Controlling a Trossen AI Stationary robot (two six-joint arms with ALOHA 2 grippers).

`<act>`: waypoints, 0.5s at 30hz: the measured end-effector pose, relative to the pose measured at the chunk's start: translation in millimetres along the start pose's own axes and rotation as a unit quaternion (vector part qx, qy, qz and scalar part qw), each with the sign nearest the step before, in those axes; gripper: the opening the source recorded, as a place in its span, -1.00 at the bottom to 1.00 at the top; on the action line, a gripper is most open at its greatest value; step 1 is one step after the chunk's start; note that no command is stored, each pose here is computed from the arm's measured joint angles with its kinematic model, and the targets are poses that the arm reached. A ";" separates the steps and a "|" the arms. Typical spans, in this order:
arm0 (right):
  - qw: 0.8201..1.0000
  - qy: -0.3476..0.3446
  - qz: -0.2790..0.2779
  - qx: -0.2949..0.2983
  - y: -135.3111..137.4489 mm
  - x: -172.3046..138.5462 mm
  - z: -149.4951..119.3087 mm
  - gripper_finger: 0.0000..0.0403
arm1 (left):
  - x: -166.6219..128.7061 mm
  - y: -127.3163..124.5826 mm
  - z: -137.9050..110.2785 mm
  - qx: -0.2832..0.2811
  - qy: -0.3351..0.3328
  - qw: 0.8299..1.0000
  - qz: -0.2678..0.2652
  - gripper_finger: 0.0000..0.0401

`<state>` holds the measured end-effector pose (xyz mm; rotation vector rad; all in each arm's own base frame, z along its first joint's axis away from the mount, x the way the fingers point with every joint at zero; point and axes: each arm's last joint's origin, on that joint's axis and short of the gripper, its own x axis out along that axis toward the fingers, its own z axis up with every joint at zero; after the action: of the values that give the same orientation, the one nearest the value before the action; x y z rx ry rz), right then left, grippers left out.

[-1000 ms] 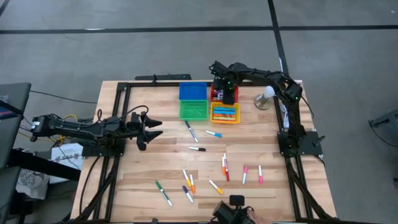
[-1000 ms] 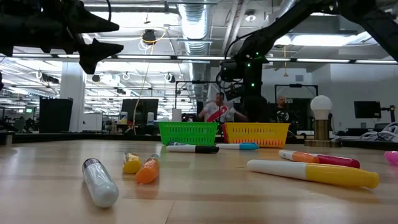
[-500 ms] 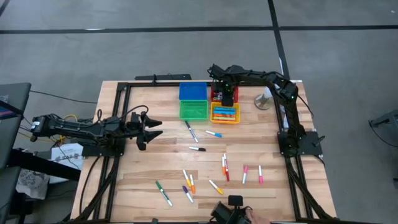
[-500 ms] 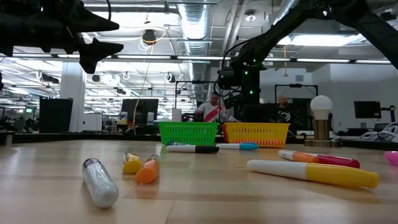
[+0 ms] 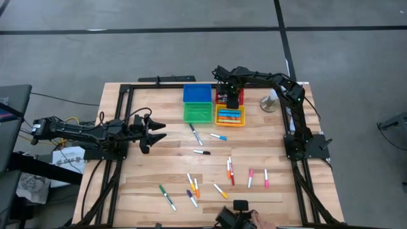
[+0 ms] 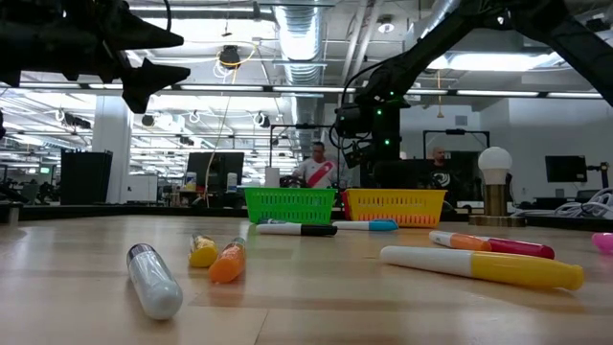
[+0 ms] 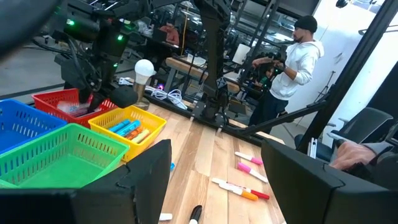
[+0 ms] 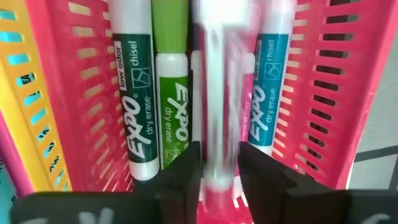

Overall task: Pick & Place Markers
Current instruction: Put the large red marker pen into the red bin, then put the right small pink highlighter pen into the blue bin

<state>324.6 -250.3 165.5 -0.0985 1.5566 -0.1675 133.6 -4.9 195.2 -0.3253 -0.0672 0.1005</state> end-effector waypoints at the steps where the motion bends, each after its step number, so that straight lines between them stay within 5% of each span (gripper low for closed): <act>1: 1.000 0.000 0.000 0.000 0.0 0.0 0.0 -0.46 | 0.0 0.0 0.0 0.000 0.000 1.000 0.000 0.24; 15: 1.000 0.005 -0.028 0.000 -7.5 -35.0 9.2 -0.27 | 0.0 0.0 0.0 0.000 0.000 1.000 0.000 0.24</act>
<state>333.3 -252.2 201.4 -0.1415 1.5650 -0.2134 133.6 -4.9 195.1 -0.3250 -0.0668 0.1005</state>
